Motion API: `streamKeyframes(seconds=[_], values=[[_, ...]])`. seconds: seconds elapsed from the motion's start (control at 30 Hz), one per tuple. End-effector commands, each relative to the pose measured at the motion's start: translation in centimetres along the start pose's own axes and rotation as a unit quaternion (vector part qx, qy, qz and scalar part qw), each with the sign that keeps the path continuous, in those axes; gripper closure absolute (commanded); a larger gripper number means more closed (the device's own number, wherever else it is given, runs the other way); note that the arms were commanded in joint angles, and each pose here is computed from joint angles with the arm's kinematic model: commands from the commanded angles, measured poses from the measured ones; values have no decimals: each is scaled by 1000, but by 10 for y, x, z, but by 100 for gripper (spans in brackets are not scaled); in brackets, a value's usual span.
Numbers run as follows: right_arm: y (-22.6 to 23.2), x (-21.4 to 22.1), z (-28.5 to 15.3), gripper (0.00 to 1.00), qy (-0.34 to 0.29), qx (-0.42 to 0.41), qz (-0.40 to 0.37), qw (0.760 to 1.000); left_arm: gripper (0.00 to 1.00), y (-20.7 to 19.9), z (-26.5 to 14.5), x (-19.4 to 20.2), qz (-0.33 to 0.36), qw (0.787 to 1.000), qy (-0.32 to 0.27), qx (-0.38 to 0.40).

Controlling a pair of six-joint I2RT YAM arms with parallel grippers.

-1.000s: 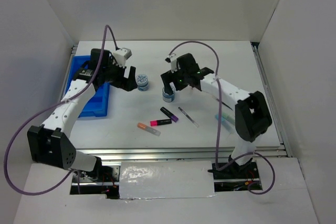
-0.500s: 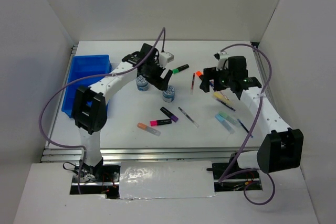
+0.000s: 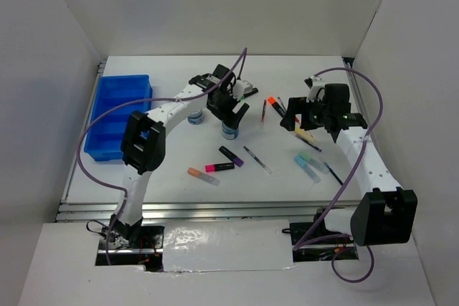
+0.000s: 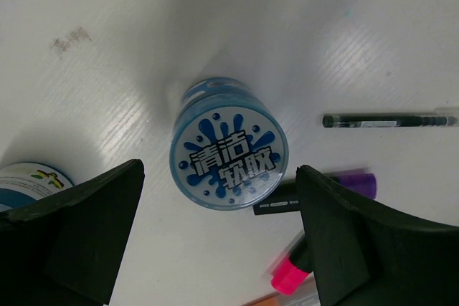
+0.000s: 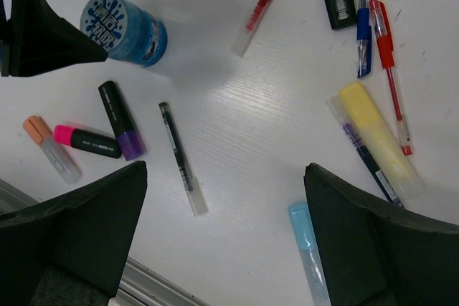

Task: Sort the stationery into containers
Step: Pick up the stationery from the center of the board.

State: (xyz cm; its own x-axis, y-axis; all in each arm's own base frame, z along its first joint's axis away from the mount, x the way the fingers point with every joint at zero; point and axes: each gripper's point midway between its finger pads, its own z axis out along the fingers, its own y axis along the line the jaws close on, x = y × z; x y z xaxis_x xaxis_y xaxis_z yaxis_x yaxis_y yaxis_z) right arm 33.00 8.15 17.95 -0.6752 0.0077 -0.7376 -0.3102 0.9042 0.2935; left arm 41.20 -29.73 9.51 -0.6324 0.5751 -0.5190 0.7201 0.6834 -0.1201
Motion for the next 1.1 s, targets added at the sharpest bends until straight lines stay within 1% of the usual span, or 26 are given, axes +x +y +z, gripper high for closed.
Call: streamKeyframes(seconds=[0.0, 0.13, 0.2, 0.53, 0.63, 0.77, 0.87, 1.03, 1.07], values=[[6, -8, -5, 4, -12, -15, 0, 1000, 1, -7, 2, -2, 18, 1000, 5, 0], [6, -8, -3, 4, -10, -19, 2, 1000, 2, -9, 5, 5, 15, 1000, 15, 1], [7, -7, -3, 4, -10, -20, 15, 1000, 4, -9, 5, 5, 15, 1000, 15, -3], [6, -4, 0, 5, 0, -25, 23, 999, 12, -10, 13, 9, 28, 999, 27, -23], [5, -4, 0, 5, -1, -23, 24, 999, 12, -11, 15, 11, 36, 998, 30, -33], [5, -3, 1, 5, 3, -25, 28, 999, 9, -13, 17, 11, 41, 998, 32, -42], [6, -2, 2, 5, 4, -27, 29, 999, 9, -12, 18, 10, 39, 998, 31, -45], [5, -2, 2, 6, 4, -25, 28, 999, 13, -10, 22, 13, 36, 997, 36, -51], [5, -3, 2, 6, 2, -25, 30, 999, 15, -9, 22, 13, 37, 997, 38, -53]])
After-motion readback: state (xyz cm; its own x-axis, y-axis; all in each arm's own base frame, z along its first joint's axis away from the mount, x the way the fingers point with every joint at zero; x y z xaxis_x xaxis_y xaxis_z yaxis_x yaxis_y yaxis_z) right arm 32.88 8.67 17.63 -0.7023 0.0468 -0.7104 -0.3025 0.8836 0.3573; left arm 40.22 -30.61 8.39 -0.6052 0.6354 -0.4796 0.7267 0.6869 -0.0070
